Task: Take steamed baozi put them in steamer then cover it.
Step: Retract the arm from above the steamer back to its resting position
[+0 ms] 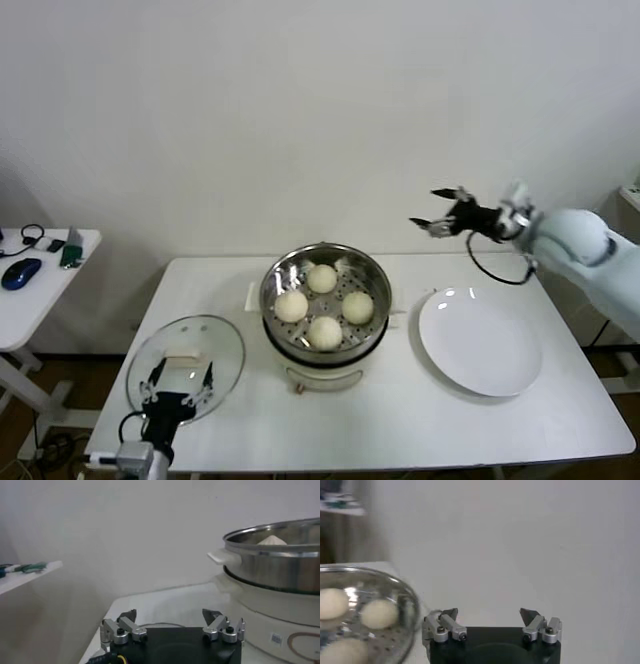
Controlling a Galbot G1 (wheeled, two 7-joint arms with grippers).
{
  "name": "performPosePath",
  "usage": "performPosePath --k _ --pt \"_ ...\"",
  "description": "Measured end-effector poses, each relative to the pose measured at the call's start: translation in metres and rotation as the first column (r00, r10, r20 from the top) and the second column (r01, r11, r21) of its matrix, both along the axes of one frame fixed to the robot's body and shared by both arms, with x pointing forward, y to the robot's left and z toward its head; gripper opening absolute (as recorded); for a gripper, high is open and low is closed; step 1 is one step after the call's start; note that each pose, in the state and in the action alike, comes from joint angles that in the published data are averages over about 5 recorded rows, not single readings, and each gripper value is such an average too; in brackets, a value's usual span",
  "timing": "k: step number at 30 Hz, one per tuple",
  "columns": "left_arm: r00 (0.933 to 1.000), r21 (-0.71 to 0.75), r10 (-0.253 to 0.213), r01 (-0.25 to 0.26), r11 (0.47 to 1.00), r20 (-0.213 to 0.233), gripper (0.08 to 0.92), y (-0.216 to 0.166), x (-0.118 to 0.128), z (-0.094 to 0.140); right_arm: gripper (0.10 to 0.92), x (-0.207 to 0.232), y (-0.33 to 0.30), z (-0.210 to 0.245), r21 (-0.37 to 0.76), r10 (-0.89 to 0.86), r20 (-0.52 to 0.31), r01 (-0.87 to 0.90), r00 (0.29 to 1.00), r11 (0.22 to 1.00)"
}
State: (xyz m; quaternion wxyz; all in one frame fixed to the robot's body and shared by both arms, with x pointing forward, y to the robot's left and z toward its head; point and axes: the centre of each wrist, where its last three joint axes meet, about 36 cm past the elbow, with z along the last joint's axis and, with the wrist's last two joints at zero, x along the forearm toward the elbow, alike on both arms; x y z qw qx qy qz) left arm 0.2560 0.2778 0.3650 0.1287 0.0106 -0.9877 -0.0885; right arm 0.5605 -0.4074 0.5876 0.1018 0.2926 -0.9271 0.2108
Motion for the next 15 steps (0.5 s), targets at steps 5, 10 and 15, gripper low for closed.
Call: performPosePath --k 5,10,15 --pt "0.9998 0.037 -0.01 0.01 0.999 0.017 0.823 0.003 0.005 -0.004 0.823 -0.03 -0.02 -0.027 0.099 -0.084 0.055 0.078 0.995 0.992" --pt "0.9992 0.076 -0.019 0.017 0.997 0.035 0.823 0.007 0.009 -0.006 0.823 -0.063 -0.025 -0.068 0.227 -0.139 0.107 0.112 0.984 0.967" --pt "0.9981 0.131 -0.034 0.028 0.991 0.051 0.823 0.009 0.011 -0.007 0.823 -0.118 -0.034 -0.143 0.328 -0.236 0.09 0.195 0.968 0.924"
